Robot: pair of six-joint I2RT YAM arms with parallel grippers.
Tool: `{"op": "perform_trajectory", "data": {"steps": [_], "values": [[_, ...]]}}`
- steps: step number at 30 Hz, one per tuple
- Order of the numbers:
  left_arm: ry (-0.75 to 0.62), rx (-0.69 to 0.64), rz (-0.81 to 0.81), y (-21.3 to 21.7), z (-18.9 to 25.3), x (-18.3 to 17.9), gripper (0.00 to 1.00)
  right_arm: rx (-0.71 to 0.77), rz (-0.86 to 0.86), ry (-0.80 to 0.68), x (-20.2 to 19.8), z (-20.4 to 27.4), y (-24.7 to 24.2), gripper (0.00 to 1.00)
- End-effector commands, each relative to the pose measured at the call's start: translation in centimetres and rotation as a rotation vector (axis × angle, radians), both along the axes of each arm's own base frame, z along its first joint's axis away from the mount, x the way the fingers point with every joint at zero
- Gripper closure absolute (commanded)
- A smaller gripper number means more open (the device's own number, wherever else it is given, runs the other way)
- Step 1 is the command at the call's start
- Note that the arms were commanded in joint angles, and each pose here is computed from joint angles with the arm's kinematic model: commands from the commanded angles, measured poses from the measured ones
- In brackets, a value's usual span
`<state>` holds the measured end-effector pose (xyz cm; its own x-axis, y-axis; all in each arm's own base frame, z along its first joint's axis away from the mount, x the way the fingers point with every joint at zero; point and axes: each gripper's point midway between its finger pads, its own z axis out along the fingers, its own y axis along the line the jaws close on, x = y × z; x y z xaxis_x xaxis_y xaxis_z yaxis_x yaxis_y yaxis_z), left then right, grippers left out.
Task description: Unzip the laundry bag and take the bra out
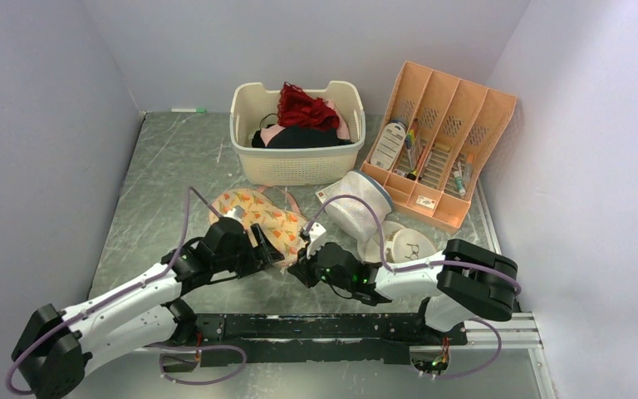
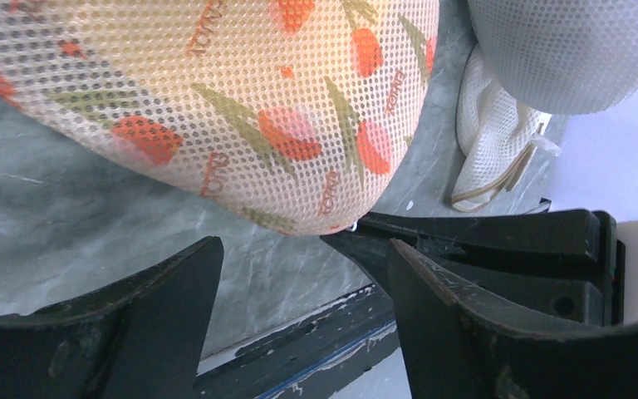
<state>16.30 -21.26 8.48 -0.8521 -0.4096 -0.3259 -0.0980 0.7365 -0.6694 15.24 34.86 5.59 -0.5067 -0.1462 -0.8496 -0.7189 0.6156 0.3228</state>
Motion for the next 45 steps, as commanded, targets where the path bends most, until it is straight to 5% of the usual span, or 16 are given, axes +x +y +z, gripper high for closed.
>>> {"op": "perform_trajectory", "data": {"steps": [1,3,8,17,27,36,45], "values": [[0.031,-0.114,0.013,-2.2,0.7,0.7,0.19,0.046,-0.009,-0.007,0.2,1.4,0.9,1.0],[0.056,-0.096,0.017,-2.1,-0.2,0.6,0.25,0.051,-0.018,0.0,0.2,1.3,0.8,1.0],[0.069,-0.031,0.05,-1.3,-1.6,1.0,0.6,0.023,-0.044,0.009,0.4,0.3,0.4,1.0],[0.072,0.063,0.109,1.1,-3.0,0.8,0.93,-0.069,-0.135,-0.001,1.5,-1.7,-1.8,1.0],[0.093,0.213,0.132,4.5,-5.3,-0.4,0.93,-0.225,-0.283,-0.066,5.6,-3.3,-6.7,1.0],[0.111,0.385,0.182,7.3,-6.3,-0.2,0.93,-0.14,-0.052,-0.052,2.6,-2.2,-3.3,1.0],[0.059,0.395,0.162,7.2,-4.5,0.6,0.52,0.033,0.105,0.047,-3.5,-0.9,1.2,1.0]]}}
